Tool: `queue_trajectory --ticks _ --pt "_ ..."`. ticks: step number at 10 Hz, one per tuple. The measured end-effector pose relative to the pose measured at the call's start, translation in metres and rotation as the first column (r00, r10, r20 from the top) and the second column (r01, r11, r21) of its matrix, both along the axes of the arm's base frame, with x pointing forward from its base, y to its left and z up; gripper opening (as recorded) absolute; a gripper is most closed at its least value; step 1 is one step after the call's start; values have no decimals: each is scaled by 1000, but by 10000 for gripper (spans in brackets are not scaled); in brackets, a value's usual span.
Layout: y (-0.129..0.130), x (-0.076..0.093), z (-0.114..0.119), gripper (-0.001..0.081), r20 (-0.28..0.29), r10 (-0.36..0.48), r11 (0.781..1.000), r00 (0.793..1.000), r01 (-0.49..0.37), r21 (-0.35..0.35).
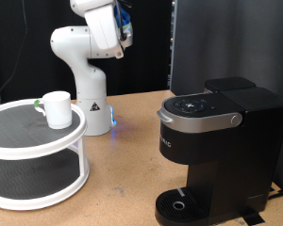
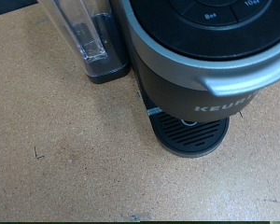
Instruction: Make a cup of coffee with the keurig machine
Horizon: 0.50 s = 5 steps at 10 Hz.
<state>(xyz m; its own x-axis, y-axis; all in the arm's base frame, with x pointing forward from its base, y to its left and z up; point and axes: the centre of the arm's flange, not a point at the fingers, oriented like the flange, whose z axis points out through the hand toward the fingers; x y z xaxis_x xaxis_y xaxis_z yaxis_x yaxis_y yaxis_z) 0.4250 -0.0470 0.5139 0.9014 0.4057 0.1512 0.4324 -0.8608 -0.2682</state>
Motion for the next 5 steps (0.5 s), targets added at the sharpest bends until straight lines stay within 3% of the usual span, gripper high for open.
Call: queue_trajectory --ticks 1,3,5 --pt "0 5 -1 4 28 -101 995 994 101 9" --pt "1 6 -7 4 55 -288 957 956 286 46" --pt "-5 -1 -5 4 55 -365 930 929 362 55"
